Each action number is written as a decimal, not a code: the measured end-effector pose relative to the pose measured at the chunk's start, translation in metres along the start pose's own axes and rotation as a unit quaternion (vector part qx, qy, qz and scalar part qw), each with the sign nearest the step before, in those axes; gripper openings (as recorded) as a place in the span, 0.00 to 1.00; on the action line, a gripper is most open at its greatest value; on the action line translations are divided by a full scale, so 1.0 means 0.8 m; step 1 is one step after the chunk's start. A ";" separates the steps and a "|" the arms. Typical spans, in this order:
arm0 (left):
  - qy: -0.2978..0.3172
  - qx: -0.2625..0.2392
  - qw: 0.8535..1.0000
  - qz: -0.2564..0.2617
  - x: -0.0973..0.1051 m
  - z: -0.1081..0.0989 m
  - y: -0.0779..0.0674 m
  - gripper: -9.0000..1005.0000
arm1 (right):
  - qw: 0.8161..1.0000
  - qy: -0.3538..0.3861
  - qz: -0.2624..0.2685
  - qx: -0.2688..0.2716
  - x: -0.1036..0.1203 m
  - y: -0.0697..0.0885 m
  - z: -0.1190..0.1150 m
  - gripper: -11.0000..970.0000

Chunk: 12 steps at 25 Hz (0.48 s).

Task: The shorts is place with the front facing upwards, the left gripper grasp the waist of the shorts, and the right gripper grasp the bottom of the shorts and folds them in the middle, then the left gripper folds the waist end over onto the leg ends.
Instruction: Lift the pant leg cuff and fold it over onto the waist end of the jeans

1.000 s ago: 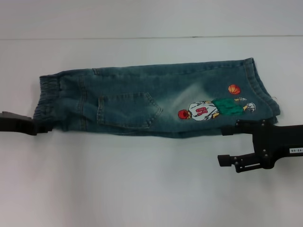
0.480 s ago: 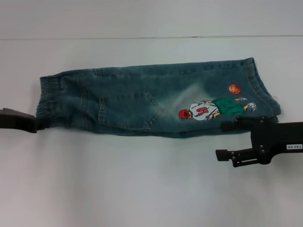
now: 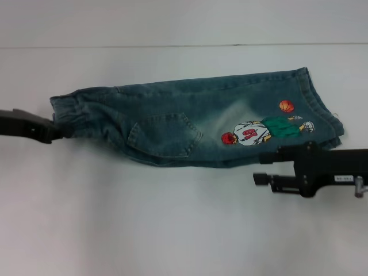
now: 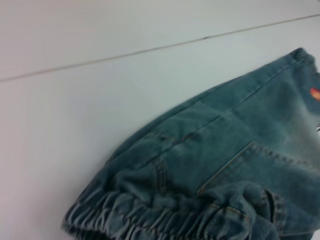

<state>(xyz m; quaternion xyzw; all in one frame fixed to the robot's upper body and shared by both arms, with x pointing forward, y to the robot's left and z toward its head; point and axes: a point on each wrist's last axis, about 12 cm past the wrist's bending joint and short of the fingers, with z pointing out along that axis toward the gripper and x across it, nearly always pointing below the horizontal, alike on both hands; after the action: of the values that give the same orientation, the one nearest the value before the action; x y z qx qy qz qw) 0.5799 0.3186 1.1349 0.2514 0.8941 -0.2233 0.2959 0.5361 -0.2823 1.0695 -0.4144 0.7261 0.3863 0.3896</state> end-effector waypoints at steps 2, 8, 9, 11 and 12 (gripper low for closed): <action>0.000 0.006 1.000 0.011 -0.009 -0.003 -0.003 0.08 | 1.000 -0.015 0.009 0.023 0.001 -0.003 0.003 0.73; -0.004 0.033 0.999 0.039 -0.044 -0.020 -0.009 0.05 | 0.990 -0.099 0.044 0.095 0.006 -0.010 0.022 0.53; -0.007 0.038 0.998 0.044 -0.051 -0.023 -0.011 0.05 | 0.986 -0.111 0.051 0.114 0.007 -0.012 0.028 0.48; -0.014 0.046 0.997 0.052 -0.062 -0.026 -0.016 0.05 | 0.974 -0.134 0.071 0.167 0.013 -0.019 0.040 0.39; -0.019 0.051 0.997 0.059 -0.069 -0.028 -0.019 0.05 | 0.969 -0.142 0.080 0.187 0.016 -0.021 0.048 0.34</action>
<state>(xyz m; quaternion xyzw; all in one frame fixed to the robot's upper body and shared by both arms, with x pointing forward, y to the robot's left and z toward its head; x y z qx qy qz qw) 0.6003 0.3017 1.1902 0.3142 0.8594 -0.2554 0.3122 0.5565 -0.2579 1.0390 -0.2159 0.7534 0.3284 0.5272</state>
